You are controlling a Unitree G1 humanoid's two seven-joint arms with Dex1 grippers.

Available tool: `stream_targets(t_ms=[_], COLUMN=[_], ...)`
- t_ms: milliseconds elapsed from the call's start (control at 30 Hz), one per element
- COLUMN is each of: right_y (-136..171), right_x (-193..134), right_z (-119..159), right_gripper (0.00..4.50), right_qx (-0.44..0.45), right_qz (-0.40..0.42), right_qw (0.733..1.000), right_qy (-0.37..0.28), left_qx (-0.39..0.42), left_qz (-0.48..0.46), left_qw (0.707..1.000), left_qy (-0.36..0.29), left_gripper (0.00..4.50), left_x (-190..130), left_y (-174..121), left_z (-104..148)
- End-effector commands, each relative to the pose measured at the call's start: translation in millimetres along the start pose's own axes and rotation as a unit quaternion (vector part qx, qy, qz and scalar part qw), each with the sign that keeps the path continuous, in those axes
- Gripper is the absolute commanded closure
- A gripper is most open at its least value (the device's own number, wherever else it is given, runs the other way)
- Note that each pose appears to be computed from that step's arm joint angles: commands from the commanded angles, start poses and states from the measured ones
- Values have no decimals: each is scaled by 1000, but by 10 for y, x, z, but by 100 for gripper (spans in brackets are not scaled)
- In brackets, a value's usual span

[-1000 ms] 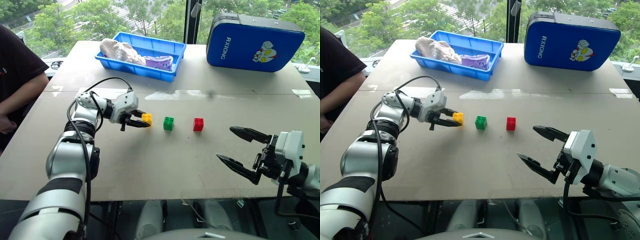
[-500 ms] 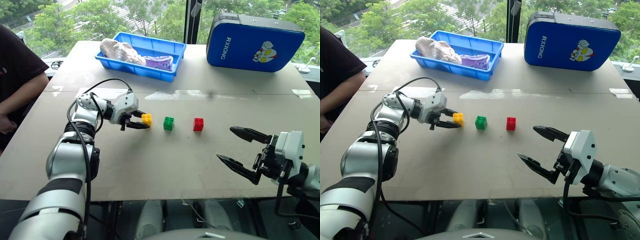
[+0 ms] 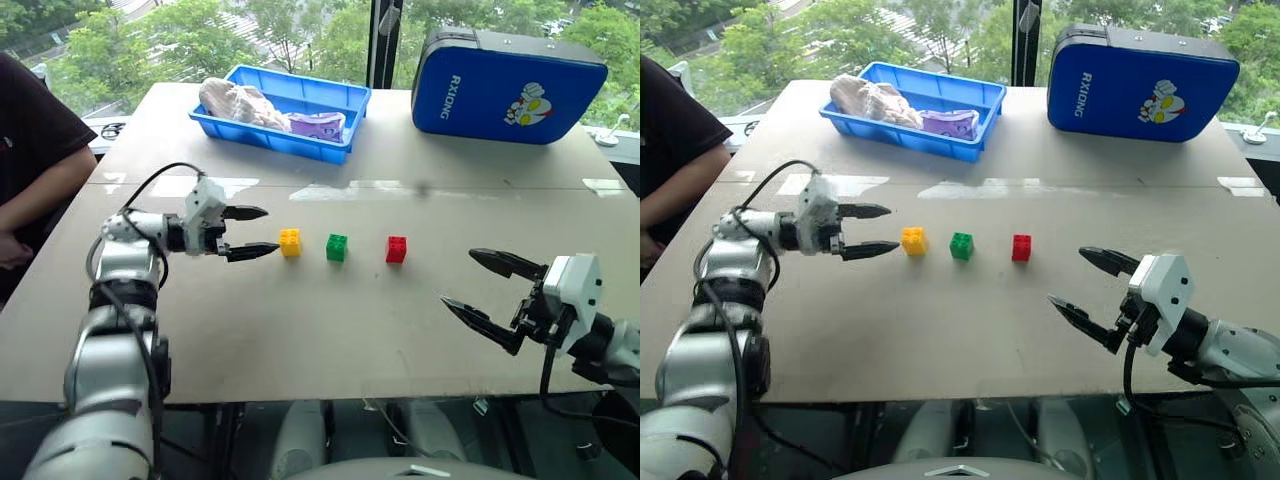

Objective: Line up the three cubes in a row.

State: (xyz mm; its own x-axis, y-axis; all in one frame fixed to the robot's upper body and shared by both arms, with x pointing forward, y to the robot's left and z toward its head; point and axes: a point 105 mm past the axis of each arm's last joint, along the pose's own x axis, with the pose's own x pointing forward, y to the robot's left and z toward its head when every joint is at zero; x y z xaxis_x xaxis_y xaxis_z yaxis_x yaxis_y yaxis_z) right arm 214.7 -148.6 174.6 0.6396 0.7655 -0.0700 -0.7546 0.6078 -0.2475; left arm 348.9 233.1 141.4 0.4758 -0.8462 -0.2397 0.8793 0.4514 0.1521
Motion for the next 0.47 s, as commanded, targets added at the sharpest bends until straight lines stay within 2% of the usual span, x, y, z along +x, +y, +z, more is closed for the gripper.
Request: stream_targets(t_ms=[33, 200, 333, 467], right_y=[-136, -245, -316, -350], right_x=[-134, -405, -585, -717], right_z=[-48, -191, -318, -430], right_gripper=[46, 46, 46, 46], right_qx=[-13, -2, 10, 13], right_qz=[-26, -41, -49, -51], right_qw=[999, 997, 995, 992], right_qy=[21, 61, 88, 112], left_qx=[-8, -77, -106, -111], left_qz=[60, 116, 159, 185], left_qw=[997, 990, 982, 976], left_qy=[-51, -34, 6, 36], left_gripper=[2, 2, 2, 2], left_x=[-68, -262, -560, -757], left_y=[-174, -771, -992, -1150], left_z=[294, 164, -81, -215])
